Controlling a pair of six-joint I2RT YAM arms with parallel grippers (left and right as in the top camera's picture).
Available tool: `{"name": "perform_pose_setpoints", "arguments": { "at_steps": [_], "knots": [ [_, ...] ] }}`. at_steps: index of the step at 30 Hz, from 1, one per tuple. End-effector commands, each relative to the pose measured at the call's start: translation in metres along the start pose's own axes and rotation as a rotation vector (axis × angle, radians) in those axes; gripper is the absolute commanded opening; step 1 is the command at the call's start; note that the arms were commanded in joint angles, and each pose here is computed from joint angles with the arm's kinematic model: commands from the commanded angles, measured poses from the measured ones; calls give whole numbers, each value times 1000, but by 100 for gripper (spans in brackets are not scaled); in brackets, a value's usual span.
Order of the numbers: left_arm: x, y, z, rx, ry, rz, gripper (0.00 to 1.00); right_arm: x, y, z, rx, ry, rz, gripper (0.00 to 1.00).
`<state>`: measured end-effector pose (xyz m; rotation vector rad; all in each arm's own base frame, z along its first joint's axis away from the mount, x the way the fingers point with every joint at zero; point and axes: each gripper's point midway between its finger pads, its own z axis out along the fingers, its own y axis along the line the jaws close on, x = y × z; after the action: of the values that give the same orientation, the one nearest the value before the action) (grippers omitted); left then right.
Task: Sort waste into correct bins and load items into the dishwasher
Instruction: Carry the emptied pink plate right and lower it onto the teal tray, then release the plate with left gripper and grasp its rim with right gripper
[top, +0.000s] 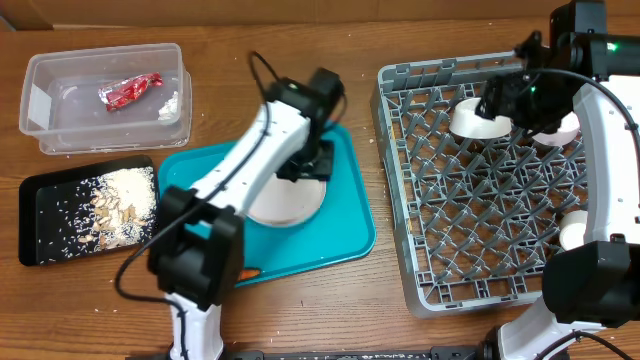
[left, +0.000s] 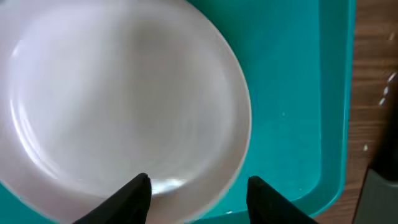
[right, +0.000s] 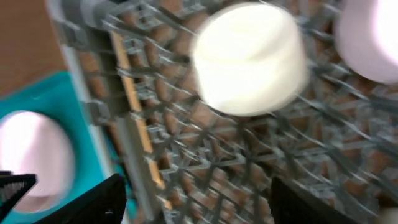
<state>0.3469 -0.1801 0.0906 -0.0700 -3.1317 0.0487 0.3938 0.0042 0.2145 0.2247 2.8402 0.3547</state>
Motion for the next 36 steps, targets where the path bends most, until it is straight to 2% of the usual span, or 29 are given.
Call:
{"name": "perform_pose_setpoints", "arguments": {
  "at_steps": [1,3,5,10,16,21,27,36],
  "knots": [
    [-21,32,-68,52,-178,-105,52,-7,48,-13,-262,-33,-27,72],
    [-23,56,-90,66,-228,-170,53,-10,73,-18,-378,-47,-58,72],
    [-23,82,-109,71,-271,-236,53,-10,89,-17,-401,-55,-102,72],
    [-7,152,-137,52,-303,-444,59,5,130,3,-316,-37,-247,73],
    [20,210,-137,16,-235,-619,64,37,179,46,-211,27,-416,75],
    [26,225,-137,10,-222,-667,69,69,210,87,-217,135,-488,75],
    [26,224,-137,10,-221,-663,73,101,220,143,-185,274,-526,74],
    [25,224,-137,10,-226,-664,78,134,233,206,-156,375,-556,64]
  ]
}}
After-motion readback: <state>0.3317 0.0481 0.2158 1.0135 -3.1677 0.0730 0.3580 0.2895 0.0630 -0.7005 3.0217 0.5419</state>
